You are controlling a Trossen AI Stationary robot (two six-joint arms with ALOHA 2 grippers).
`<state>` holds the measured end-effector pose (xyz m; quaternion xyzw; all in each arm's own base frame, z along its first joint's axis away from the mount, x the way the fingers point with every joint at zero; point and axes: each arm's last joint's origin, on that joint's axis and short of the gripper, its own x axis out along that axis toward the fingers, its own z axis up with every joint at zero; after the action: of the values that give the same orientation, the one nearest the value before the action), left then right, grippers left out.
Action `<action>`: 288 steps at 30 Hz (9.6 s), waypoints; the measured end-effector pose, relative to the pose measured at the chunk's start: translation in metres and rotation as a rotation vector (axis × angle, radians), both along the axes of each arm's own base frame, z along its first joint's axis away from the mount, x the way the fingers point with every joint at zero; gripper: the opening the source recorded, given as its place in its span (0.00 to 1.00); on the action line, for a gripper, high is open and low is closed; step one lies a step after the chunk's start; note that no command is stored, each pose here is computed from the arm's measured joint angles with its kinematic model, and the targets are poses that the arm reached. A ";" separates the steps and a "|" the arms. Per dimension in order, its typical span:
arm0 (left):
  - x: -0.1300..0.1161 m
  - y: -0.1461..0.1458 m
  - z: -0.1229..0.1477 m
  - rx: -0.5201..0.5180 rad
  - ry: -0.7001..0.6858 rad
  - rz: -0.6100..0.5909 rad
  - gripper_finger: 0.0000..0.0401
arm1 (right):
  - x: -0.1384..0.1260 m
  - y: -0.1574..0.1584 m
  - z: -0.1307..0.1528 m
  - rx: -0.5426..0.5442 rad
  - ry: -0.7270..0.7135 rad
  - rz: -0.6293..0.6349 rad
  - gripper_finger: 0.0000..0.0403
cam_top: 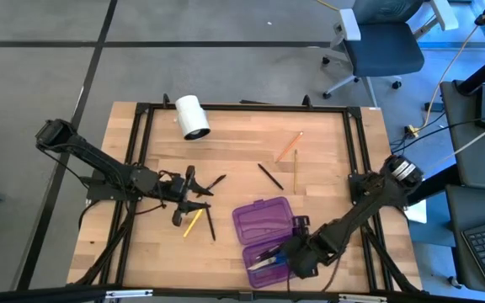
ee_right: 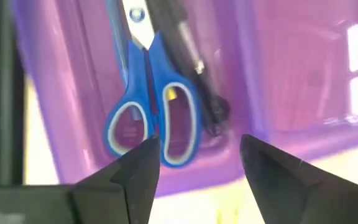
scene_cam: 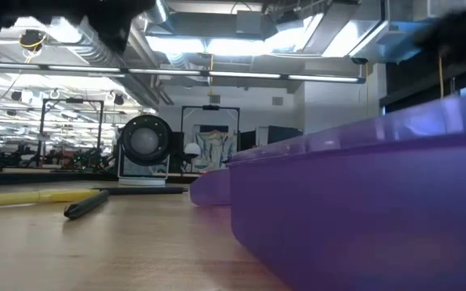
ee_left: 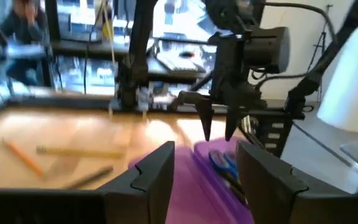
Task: Pick & place school supplies into a supply box
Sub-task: Put the yellow pen into the purple supply box, then put the top right black pen into the purple supply box
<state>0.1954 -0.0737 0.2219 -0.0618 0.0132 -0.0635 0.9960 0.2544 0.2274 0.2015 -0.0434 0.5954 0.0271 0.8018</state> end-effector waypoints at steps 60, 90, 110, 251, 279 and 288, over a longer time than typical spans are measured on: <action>0.078 -0.040 -0.083 -0.351 1.403 0.634 0.23 | -0.152 -0.103 0.006 0.070 -0.603 -0.331 0.56; 0.088 -0.042 -0.024 -0.426 1.023 0.403 0.10 | -0.152 -0.103 0.006 0.040 -0.604 -0.291 0.56; 0.207 -0.087 0.036 -0.218 0.577 0.024 0.09 | -0.151 -0.104 0.006 0.029 -0.616 -0.294 0.56; 0.108 -0.008 -0.011 -0.255 0.630 0.036 0.24 | -0.028 -0.177 -0.021 0.192 -0.426 -0.172 0.10; 0.106 -0.005 -0.014 -0.352 0.663 0.150 0.22 | -0.030 -0.049 -0.073 0.319 -0.364 0.155 0.11; 0.106 -0.004 -0.014 -0.293 0.650 0.187 0.23 | -0.026 -0.045 -0.074 0.305 -0.343 0.210 0.12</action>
<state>0.3015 -0.0775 0.2074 -0.2216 0.3141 0.0495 0.9218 0.2286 0.1827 0.1270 0.0127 0.4319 0.1919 0.8812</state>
